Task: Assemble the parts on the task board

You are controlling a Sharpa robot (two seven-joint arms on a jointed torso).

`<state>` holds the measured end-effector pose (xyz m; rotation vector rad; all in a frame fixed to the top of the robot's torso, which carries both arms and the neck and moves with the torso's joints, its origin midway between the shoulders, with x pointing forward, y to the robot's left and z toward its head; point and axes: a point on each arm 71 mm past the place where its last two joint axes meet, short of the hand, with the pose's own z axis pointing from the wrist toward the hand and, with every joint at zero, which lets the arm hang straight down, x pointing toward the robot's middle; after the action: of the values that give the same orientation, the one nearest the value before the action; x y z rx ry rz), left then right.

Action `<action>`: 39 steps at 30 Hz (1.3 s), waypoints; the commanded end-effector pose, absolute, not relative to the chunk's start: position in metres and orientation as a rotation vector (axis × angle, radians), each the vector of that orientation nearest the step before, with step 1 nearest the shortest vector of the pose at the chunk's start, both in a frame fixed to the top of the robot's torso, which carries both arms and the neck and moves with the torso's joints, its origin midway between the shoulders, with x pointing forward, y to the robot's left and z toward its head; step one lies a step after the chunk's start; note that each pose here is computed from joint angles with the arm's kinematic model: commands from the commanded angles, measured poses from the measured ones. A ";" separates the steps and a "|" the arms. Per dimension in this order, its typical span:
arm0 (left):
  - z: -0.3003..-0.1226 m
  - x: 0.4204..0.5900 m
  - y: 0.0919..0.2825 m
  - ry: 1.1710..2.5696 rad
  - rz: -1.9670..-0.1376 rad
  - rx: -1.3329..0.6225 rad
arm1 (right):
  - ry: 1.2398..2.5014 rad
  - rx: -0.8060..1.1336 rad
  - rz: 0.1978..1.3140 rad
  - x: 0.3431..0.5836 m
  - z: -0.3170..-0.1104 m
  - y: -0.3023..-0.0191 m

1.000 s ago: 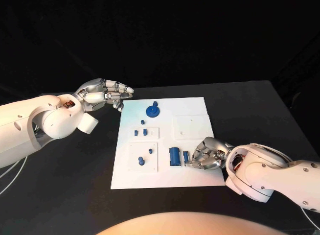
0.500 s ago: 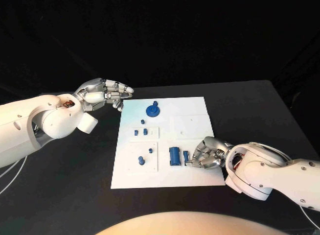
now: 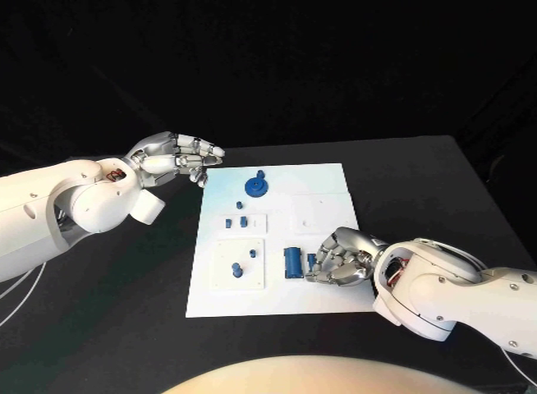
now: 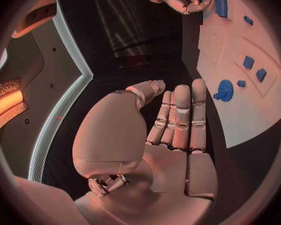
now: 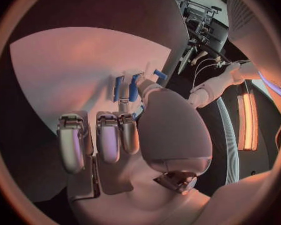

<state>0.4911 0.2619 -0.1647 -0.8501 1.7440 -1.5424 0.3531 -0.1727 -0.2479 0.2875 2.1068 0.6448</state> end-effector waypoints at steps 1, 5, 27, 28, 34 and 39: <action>-0.164 0.491 0.259 1.747 -1.564 -0.838 | 2.052 0.193 0.676 0.354 -0.244 -0.164; -0.164 0.491 0.259 1.748 -1.565 -0.838 | 2.043 0.172 0.660 0.357 -0.245 -0.158; -0.164 0.490 0.259 1.750 -1.565 -0.838 | 2.032 0.139 0.570 0.367 -0.253 -0.152; -0.164 0.490 0.259 1.751 -1.565 -0.838 | 2.032 0.138 0.569 0.367 -0.253 -0.152; -0.164 0.490 0.259 1.751 -1.565 -0.837 | 2.024 0.135 0.581 0.366 -0.253 -0.152; -0.164 0.490 0.259 1.751 -1.565 -0.838 | 2.009 0.150 0.622 0.364 -0.251 -0.154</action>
<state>0.4911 0.2612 -0.1648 -0.8488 1.7459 -1.5447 0.3641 -0.1521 -0.2500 0.1522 2.0223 0.6133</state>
